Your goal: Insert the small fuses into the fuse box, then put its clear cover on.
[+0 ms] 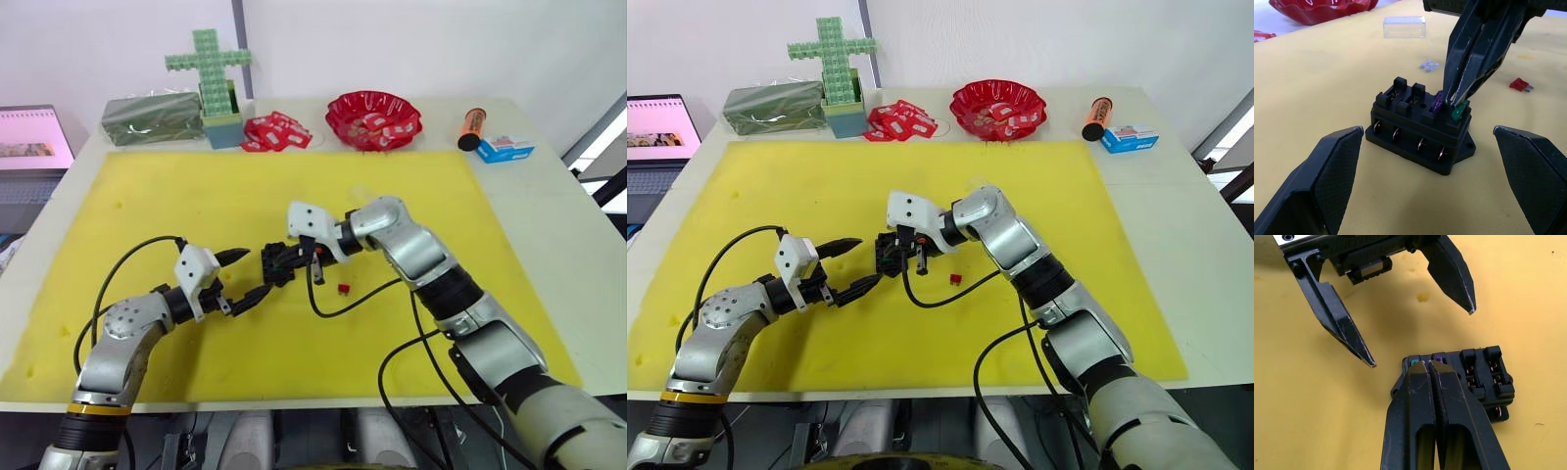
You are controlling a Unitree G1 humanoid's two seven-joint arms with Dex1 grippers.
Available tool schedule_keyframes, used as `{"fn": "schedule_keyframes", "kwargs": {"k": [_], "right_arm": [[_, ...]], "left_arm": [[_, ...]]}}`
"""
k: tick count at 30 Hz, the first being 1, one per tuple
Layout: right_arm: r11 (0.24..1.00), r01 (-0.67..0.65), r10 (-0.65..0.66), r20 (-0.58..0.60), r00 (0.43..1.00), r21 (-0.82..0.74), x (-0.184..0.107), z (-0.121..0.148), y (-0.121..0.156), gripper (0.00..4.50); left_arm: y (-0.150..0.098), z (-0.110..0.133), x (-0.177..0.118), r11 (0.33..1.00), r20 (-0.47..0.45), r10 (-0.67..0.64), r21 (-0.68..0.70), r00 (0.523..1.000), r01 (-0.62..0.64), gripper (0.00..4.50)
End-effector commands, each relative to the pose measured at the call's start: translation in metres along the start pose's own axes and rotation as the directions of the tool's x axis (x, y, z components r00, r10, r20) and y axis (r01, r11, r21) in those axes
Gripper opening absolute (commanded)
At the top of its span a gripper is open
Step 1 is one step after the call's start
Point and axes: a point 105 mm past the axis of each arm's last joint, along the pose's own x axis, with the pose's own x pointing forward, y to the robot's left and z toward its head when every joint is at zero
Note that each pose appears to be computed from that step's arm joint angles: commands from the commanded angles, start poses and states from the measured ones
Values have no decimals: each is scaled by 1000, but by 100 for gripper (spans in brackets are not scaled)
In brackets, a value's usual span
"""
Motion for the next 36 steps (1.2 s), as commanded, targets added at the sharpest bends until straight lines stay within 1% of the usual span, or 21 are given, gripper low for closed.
{"fn": "schedule_keyframes", "kwargs": {"k": [1, 4, 8, 14, 18, 25, 31, 36], "right_arm": [[1000, 14, -14, -27, 1000, 15, 0, -7, -2, 5], [999, 38, -37, -37, 999, 36, 3, -13, -7, 5], [999, 31, -30, -35, 999, 31, 1, -11, -10, 5], [999, 22, -21, -8, 1000, 30, -3, 0, -13, 5], [998, -33, 30, 59, 998, 47, -9, 13, -6, 5], [999, -44, 41, 112, 993, 28, -15, 24, -6, 5], [999, -29, 25, 127, 992, 24, -13, 28, -7, 5], [999, 1, -4, 100, 995, 32, -7, 21, -12, 5]], "left_arm": [[5, 9, -1, 999, 22, 14, 43, 1000, -15, 450], [4, 9, -1, 999, 23, 14, 43, 1000, -15, 450], [3, 9, -3, 999, 22, 14, 46, 1000, -15, 450], [4, 9, -4, 999, 20, 17, 50, 1000, -18, 450], [3, 10, -4, 998, 23, 14, 54, 1000, -15, 450], [2, 11, -5, 998, 23, 5, 55, 1000, -6, 450], [2, 14, -3, 998, 31, -2, 62, 1000, 0, 450], [3, 21, -1, 997, 48, -1, 75, 999, -2, 450]]}}
